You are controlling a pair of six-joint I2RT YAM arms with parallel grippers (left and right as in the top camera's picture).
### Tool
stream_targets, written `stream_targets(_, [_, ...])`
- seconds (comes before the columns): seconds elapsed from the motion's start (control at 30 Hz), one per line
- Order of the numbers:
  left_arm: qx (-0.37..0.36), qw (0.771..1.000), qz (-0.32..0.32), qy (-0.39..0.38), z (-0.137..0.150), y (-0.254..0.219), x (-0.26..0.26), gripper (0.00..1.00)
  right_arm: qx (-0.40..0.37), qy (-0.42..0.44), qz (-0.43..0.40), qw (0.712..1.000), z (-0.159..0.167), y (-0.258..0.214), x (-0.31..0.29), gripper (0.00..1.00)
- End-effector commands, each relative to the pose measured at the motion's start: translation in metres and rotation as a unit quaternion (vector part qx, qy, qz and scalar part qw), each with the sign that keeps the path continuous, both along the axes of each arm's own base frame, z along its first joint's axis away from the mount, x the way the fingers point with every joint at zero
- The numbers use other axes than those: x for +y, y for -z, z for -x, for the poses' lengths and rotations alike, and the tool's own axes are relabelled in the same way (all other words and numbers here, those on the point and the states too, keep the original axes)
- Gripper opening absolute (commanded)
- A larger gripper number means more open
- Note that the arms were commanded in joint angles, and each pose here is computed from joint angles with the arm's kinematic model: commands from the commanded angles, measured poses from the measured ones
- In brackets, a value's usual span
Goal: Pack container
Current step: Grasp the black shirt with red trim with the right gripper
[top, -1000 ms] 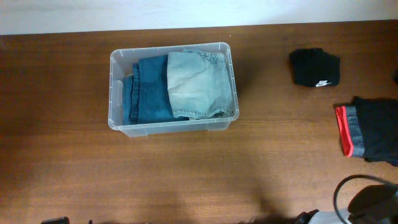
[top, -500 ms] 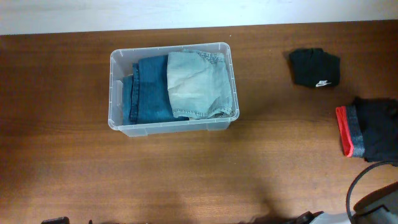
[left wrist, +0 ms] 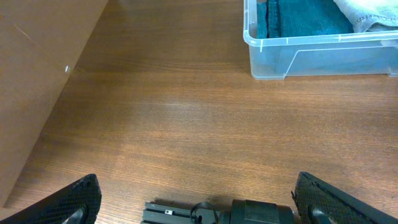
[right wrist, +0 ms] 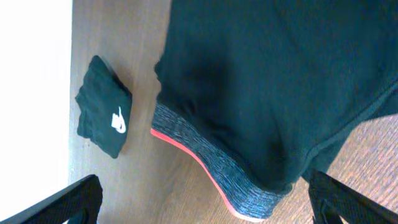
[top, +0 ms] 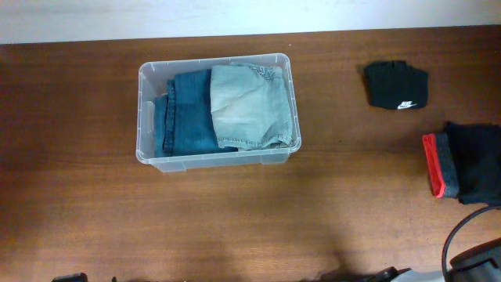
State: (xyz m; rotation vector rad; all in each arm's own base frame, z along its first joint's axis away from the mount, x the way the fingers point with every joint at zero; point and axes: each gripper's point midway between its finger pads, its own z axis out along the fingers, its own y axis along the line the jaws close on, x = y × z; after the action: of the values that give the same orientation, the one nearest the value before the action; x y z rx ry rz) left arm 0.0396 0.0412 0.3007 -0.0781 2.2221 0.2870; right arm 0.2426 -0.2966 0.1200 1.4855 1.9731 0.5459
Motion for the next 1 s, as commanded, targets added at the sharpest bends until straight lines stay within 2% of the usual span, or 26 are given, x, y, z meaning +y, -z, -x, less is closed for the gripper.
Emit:
stream_targets(0.0, [0.000, 1.000, -0.006, -0.004, 0.001, 0.000, 0.003, 0.99, 0.005, 0.011, -0.029, 0.999, 0.004, 0.016, 0.001, 0.99])
stream_targets(0.27, [0.000, 1.000, -0.006, -0.004, 0.001, 0.000, 0.003, 0.99, -0.026, 0.032, -0.048, 0.998, 0.017, 0.029, -0.009, 0.99])
stream_targets(0.6, [0.000, 1.000, -0.006, -0.004, 0.001, 0.000, 0.003, 0.99, 0.007, 0.035, -0.071, 0.997, 0.023, 0.067, -0.008, 0.99])
stream_targets(0.97, [0.000, 1.000, -0.006, -0.004, 0.001, 0.000, 0.003, 0.99, 0.011, 0.028, -0.074, 0.997, 0.022, 0.086, -0.011, 0.98])
